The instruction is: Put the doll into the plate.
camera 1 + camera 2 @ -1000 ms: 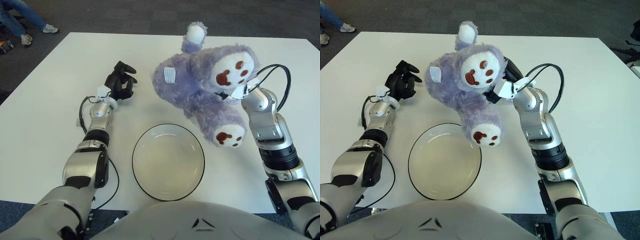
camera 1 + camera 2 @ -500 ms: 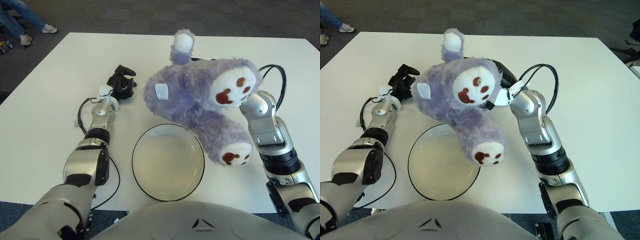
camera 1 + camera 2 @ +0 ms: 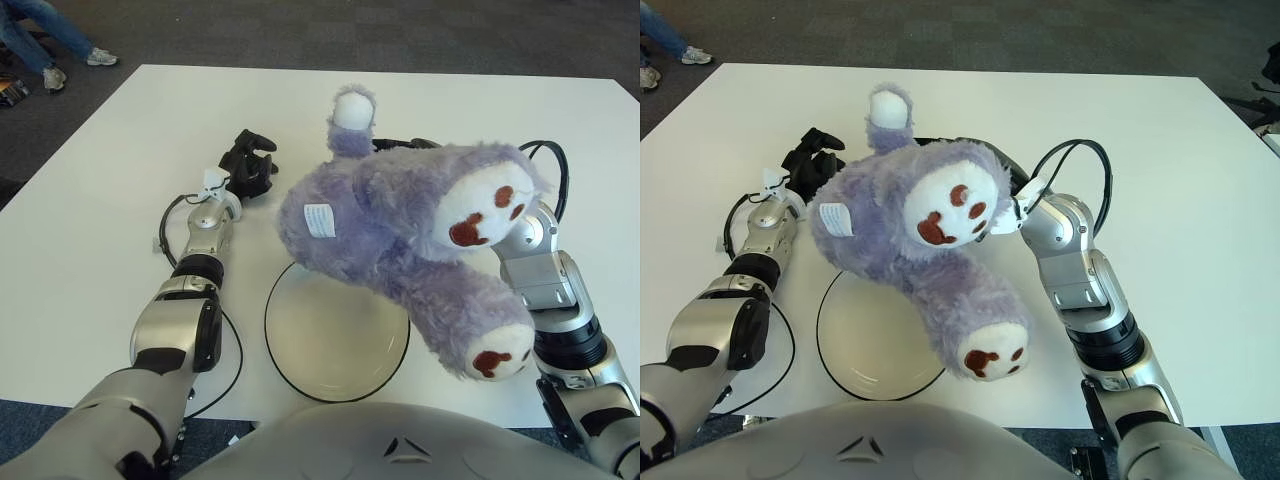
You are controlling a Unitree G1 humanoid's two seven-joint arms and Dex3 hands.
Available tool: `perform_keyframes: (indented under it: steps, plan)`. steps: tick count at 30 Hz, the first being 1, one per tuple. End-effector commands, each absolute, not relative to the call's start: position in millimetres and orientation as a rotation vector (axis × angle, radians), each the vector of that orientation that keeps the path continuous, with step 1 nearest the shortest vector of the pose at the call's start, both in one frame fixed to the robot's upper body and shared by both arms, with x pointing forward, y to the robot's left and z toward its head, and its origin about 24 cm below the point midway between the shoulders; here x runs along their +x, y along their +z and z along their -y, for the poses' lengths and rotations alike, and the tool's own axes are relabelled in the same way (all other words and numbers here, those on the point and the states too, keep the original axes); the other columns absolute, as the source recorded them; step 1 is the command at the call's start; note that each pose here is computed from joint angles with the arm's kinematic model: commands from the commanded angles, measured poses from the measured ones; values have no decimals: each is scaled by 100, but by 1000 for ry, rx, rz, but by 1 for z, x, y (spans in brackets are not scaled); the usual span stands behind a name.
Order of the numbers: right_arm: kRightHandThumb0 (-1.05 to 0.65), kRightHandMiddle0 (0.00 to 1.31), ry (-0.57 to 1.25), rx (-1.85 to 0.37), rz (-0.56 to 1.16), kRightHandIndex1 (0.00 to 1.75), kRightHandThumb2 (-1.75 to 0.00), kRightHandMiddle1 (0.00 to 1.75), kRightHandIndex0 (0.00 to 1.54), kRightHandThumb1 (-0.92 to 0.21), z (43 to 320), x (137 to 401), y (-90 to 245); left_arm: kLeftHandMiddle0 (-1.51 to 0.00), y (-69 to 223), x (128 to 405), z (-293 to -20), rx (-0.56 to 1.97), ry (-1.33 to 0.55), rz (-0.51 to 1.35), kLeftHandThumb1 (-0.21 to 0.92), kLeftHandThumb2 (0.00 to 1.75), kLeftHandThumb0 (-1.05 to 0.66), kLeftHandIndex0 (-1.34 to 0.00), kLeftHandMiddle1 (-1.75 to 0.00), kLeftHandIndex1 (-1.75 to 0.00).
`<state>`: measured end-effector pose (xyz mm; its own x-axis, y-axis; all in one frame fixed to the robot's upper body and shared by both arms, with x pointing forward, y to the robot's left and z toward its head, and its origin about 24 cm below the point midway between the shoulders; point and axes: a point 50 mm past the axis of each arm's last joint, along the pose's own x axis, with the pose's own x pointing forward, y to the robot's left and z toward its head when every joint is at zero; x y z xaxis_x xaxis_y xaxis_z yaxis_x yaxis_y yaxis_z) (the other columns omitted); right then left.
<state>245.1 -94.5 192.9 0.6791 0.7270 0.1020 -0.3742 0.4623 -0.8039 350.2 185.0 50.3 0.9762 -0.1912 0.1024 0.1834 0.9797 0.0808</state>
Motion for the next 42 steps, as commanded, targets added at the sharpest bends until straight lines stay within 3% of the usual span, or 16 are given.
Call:
perform_keyframes:
  steps: [1, 19, 27, 28, 30, 34, 39, 42]
  plan:
    - [54, 97, 727, -815, 477, 175, -153, 175, 75, -14, 93, 241, 193, -28, 39, 345, -184, 65, -204, 55, 65, 93, -1, -25, -175, -175]
    - [53, 95, 853, -897, 505, 175, -151, 175, 74, -15, 93, 233, 180, -23, 37, 335, -175, 62, -317, 91, 72, 84, -1, -20, -175, -175]
    - [51, 83, 939, -971, 541, 175, -145, 175, 69, -21, 89, 230, 180, -21, 38, 331, -172, 58, -359, 127, 75, 80, -1, -18, -175, -175]
    - [32, 79, 944, -976, 542, 175, -146, 164, 72, -17, 89, 230, 180, -21, 38, 331, -172, 58, -362, 129, 75, 80, -1, -19, -175, -175]
    - [16, 77, 953, -983, 544, 175, -144, 152, 72, -15, 90, 230, 182, -21, 38, 330, -172, 63, -369, 138, 75, 80, -1, -19, -175, -175]
    - [3, 76, 955, -1007, 559, 175, -138, 137, 71, -16, 91, 230, 183, -22, 39, 329, -170, 84, -381, 160, 74, 82, -1, -20, -175, -175]
    - [0, 66, 979, -1013, 567, 175, -126, 137, 65, -27, 92, 230, 184, -23, 40, 329, -168, 108, -394, 176, 72, 84, -1, -21, -175, -175]
    - [0, 47, 983, -986, 560, 175, -118, 161, 47, -40, 91, 230, 183, -23, 39, 328, -168, 104, -401, 168, 71, 85, -1, -21, -175, -175]
